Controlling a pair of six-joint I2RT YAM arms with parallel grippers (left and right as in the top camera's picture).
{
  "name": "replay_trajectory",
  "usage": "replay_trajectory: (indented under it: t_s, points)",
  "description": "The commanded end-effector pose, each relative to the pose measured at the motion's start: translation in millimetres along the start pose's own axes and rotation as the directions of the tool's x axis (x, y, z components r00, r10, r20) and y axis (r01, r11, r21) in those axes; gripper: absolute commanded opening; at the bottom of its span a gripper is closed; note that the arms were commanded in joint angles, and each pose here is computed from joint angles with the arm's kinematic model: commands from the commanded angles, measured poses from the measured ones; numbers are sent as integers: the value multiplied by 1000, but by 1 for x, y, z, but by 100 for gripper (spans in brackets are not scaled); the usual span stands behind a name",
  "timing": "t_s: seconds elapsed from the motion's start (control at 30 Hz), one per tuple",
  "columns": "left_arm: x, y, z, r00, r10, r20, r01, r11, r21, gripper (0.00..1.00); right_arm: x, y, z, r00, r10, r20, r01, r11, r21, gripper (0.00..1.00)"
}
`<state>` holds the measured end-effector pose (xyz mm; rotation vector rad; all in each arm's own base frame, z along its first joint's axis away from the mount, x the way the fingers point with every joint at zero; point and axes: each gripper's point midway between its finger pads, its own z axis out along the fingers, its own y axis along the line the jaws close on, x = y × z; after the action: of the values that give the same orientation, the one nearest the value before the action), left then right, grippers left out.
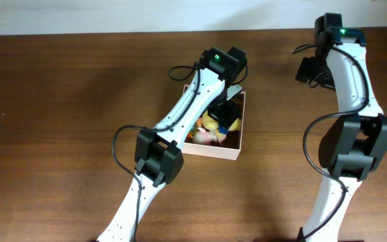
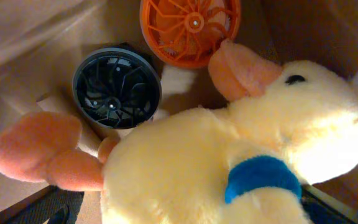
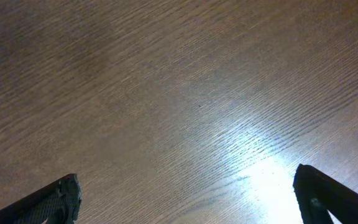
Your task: Pack container
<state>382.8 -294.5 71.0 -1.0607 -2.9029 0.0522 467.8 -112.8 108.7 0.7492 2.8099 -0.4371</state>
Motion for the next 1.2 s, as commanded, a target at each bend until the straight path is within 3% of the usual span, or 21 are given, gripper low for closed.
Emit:
replay_trajectory:
  t_s: [0.0,0.63,1.17]
  points:
    - [0,6,-3,1000,-9,5,9,1000,-14,99,-1,-1,1,1000,19,0,-19,1000,2,99]
    - [5,13,-89,982,-24,188,29,999,-24,99,-1,-1,1,1000,19,0,-19,1000,2,99]
    - [-19,22,-77,970,-23,244,37,998,-53,99,-1,-1,1,1000,19,0,-19,1000,2,99]
